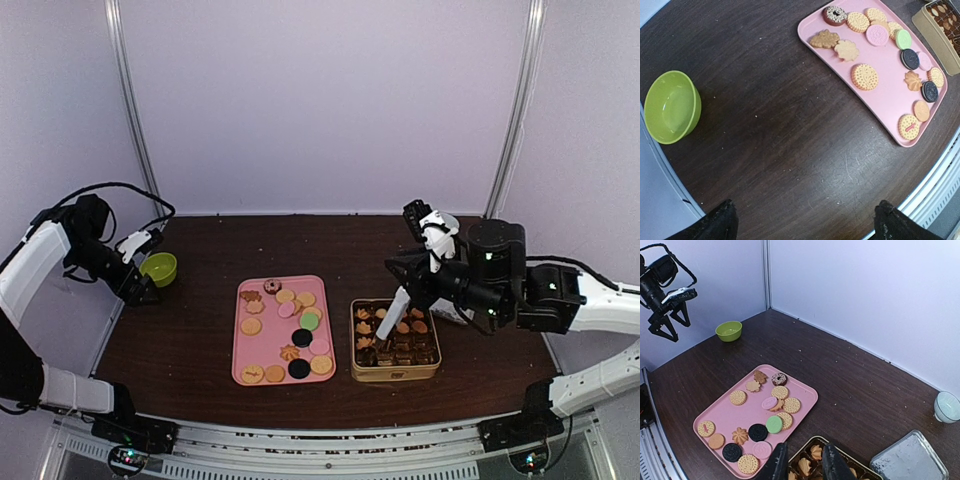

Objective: Pack the cookies
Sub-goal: Pick up the clamp from the empty pocket of the box, then pass from the right arm to the left

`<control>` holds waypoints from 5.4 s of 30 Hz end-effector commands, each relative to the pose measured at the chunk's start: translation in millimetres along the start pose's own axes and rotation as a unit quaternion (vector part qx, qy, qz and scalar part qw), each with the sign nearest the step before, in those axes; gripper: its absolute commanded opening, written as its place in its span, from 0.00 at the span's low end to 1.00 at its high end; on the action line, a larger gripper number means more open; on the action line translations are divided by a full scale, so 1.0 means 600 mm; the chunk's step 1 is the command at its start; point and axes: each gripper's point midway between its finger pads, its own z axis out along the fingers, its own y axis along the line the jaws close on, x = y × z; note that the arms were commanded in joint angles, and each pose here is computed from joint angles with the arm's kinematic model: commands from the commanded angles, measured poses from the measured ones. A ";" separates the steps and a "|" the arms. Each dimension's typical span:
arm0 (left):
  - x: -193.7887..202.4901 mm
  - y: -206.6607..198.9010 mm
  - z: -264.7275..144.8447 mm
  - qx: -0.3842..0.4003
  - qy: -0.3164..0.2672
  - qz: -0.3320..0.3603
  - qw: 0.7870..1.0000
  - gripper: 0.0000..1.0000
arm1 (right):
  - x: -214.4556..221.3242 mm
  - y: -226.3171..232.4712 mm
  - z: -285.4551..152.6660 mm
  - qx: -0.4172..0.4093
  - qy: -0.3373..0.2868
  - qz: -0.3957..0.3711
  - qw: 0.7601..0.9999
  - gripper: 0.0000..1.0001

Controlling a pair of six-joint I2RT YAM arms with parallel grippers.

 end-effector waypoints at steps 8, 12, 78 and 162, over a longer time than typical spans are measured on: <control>-0.035 -0.019 -0.007 0.047 -0.043 0.019 0.998 0.96 | -0.003 0.011 0.023 -0.013 0.019 -0.009 1.000 0.17; -0.056 -0.055 0.004 0.089 -0.052 0.051 0.993 0.98 | -0.012 0.008 0.030 -0.013 0.020 -0.004 1.000 0.26; -0.147 -0.145 0.027 0.140 -0.003 0.122 0.983 0.98 | 0.067 0.014 -0.023 -0.080 0.024 -0.019 0.996 0.00; -0.122 -0.334 -0.040 0.431 -0.066 0.177 0.882 0.05 | -0.241 0.210 0.197 -0.317 -0.117 0.125 0.933 0.00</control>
